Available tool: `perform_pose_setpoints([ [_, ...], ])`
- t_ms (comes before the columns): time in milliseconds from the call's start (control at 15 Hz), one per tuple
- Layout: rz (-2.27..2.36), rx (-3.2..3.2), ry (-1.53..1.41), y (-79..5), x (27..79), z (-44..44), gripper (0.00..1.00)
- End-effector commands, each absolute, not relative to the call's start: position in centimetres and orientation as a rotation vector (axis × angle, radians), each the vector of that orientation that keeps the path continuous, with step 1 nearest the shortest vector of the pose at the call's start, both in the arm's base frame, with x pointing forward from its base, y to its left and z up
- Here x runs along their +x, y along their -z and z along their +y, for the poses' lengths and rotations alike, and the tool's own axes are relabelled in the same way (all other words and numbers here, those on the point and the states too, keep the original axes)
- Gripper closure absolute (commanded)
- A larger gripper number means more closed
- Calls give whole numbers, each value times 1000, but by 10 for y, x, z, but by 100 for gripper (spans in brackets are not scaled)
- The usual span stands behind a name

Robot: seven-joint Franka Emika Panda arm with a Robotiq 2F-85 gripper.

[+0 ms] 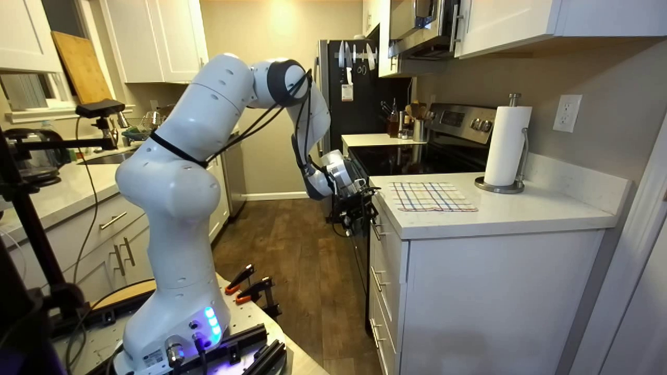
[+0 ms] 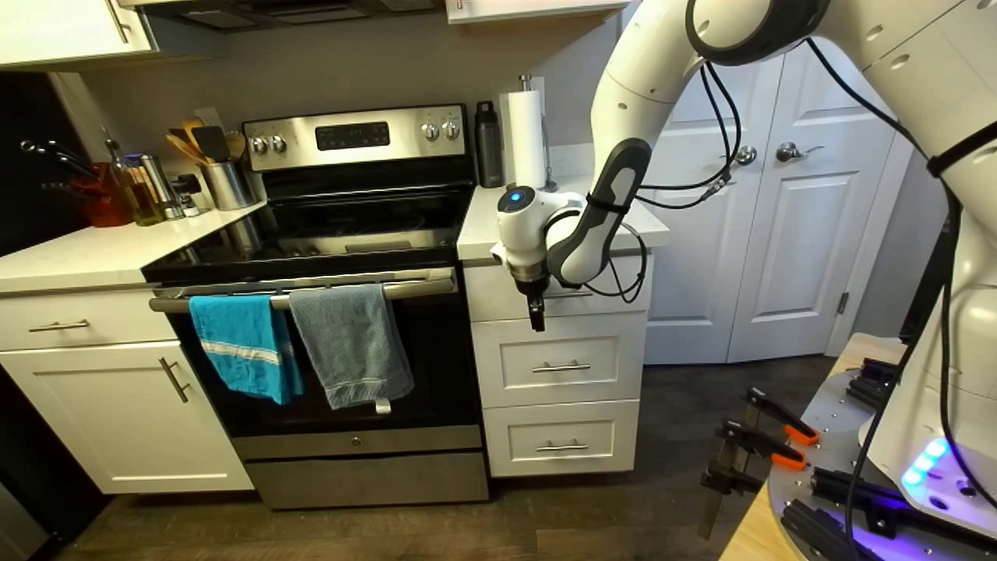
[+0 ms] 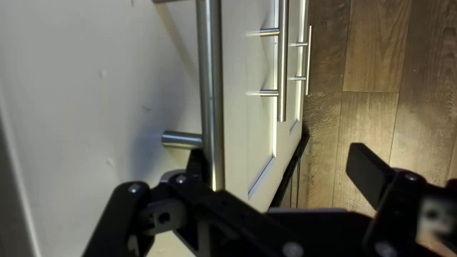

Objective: Open the first top drawer

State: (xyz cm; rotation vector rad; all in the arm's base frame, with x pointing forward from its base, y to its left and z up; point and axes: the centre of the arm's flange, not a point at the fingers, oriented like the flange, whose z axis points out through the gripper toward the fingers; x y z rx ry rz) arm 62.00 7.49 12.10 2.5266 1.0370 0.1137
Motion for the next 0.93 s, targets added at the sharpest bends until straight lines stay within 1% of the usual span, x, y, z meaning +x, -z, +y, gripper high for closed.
perform_pose_setpoints([
  [0, 1125, 2595, 53, -116, 586, 102, 0],
  [867, 1341, 2464, 245, -113, 573, 120, 0],
])
